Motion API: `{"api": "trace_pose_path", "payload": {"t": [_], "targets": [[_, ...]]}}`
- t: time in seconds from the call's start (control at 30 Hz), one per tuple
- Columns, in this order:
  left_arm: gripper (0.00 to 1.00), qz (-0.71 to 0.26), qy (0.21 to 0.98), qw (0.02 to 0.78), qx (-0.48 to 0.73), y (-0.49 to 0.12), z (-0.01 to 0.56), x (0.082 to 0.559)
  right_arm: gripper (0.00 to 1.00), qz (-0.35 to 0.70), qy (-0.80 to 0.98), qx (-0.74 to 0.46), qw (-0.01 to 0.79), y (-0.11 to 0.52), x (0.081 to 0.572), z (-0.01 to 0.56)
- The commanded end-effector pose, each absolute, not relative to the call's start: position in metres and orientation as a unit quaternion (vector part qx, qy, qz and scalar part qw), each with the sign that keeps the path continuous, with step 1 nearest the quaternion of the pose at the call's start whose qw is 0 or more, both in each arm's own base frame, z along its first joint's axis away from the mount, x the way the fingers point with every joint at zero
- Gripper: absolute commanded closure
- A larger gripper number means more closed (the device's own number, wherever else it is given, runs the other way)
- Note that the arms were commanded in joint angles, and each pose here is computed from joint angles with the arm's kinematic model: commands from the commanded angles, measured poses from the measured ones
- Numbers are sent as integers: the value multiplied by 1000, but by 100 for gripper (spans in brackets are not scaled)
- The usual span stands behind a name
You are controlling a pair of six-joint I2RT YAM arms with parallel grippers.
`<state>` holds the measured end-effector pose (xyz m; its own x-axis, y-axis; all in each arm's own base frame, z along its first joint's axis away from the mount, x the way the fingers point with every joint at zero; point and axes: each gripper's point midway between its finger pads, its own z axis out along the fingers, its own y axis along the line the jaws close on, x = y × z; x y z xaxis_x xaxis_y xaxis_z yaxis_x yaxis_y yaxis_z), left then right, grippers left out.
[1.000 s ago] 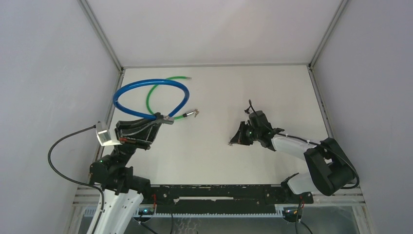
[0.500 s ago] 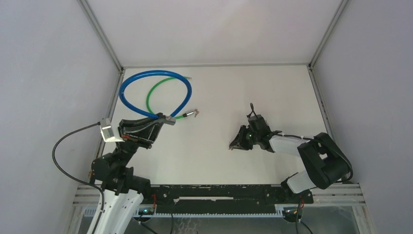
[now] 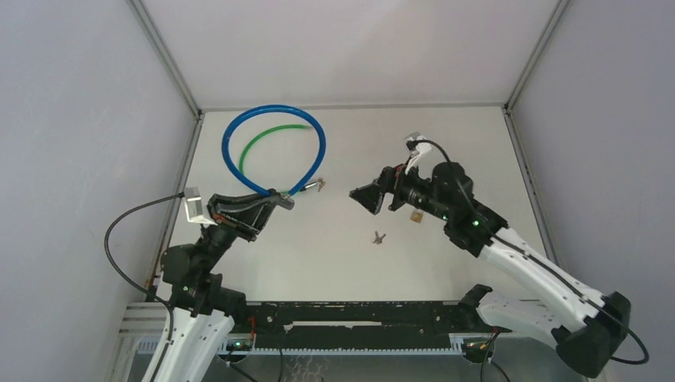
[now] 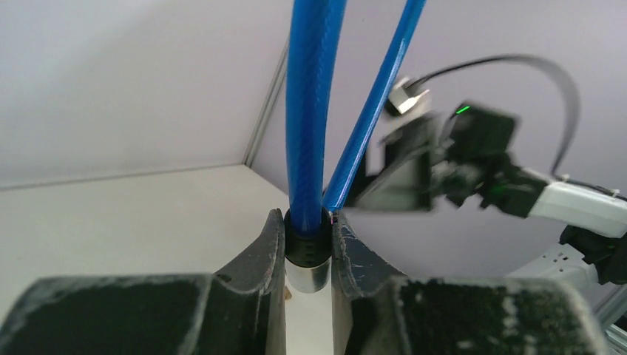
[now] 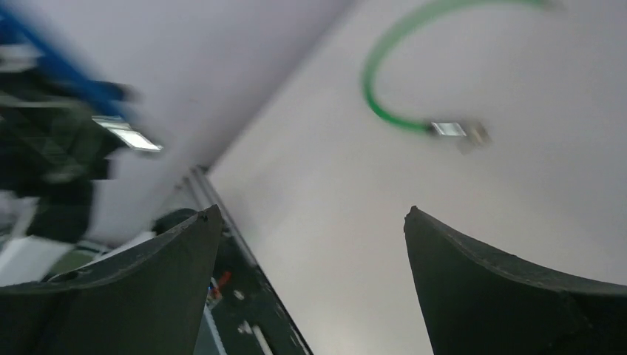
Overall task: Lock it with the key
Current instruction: Place the key at the center of the board, then place the lock at the center of the board.
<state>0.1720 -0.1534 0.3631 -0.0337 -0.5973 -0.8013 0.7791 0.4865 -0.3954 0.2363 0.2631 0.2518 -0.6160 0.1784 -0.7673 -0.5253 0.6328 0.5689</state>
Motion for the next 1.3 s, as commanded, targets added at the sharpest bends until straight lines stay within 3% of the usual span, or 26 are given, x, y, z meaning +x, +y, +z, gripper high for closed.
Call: {"api": "trace_pose_path", "payload": {"t": [0.0,0.2,0.3,0.43,0.47,0.53,0.57,0.6,0.63,0.67,0.73,0.77,1.0,1.27], "targets": [[100,-495,517,689,112,-160,355,171,1,498,610,-244,566,299,198,381],[100,-502,533,669,125,-168,342,169,2,520,518,-238,637,325,201,456],[100,-503,533,668,129,-169,341,168,12,512,520,-219,648,331,217,465],[100,-505,537,663,132,-171,337,168,43,509,538,-203,640,340,231,463],[100,-505,536,663,132,-171,336,168,55,510,544,-194,637,339,234,462],[100,-505,538,662,131,-171,335,169,93,505,560,-177,633,336,240,457],[100,-504,540,662,129,-170,335,169,100,501,572,-163,629,333,244,453],[100,-501,542,663,122,-169,334,171,100,500,584,-150,621,329,249,449],[94,-496,544,667,113,-166,334,174,100,500,602,-138,607,325,254,441],[73,-488,547,674,98,-162,333,178,100,499,621,-122,592,318,261,431],[4,-462,549,693,69,-151,334,188,100,481,669,-97,558,304,274,400],[1,-451,549,701,58,-146,335,192,100,469,695,-83,539,296,279,380],[0,-419,580,698,-8,-126,312,209,100,463,830,-33,309,259,265,233],[0,-424,583,693,-13,-126,309,209,100,421,888,-22,186,243,246,138]]}}
